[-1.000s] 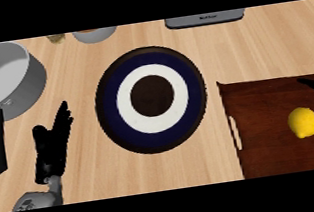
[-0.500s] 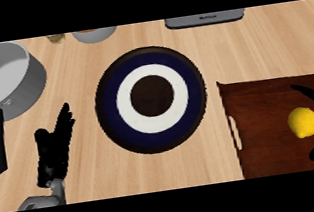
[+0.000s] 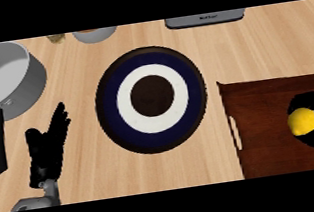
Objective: Pick the lemon from the tray and place it in the plate
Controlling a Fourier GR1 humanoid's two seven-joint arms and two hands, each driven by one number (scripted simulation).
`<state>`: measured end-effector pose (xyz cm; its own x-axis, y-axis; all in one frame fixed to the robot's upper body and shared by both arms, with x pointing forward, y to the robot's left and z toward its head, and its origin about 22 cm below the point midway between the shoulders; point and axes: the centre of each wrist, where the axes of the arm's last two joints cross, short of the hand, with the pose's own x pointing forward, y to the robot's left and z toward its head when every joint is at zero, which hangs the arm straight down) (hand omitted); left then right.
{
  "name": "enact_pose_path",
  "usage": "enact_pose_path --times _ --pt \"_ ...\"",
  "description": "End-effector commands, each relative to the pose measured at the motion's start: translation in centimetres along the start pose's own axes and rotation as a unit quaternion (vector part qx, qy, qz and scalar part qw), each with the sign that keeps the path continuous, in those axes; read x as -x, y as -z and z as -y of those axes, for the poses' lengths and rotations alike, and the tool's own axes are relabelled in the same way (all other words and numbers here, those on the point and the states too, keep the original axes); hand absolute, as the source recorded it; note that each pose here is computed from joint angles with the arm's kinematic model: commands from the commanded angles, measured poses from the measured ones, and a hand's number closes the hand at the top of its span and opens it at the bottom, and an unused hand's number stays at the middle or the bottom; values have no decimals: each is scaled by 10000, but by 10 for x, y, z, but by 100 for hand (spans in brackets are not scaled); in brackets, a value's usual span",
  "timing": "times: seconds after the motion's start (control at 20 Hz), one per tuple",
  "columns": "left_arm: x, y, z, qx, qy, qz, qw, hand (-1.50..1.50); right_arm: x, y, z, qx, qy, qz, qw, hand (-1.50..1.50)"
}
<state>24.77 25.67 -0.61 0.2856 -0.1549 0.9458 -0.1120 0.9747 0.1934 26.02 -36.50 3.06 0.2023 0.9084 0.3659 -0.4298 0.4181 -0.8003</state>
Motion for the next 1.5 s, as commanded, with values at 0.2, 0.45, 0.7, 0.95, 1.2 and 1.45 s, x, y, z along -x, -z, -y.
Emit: enact_pose_path --times 0.2,0.45,0.7,0.95,1.2,1.45 --pt "-10 6 14 110 22 45 9999 0 -115 14 -41 871 -276 414 9950 150" --pt "-9 8 33 514 155 203 9984 0 -233 18 -64 1393 -468 919 9849 150" --pt "-11 8 38 603 173 197 9978 0 -308 3 -61 2694 -887 601 9570 150" --pt "-17 15 41 616 235 268 9975 0 -359 -13 -60 3706 -847 519 9235 150" --pt "-13 13 41 647 197 186 9975 0 -395 -27 -55 4927 -764 254 8665 150" --pt "-19 20 36 465 208 171 9986 0 -414 -31 -45 5156 -597 -204 8545 150"
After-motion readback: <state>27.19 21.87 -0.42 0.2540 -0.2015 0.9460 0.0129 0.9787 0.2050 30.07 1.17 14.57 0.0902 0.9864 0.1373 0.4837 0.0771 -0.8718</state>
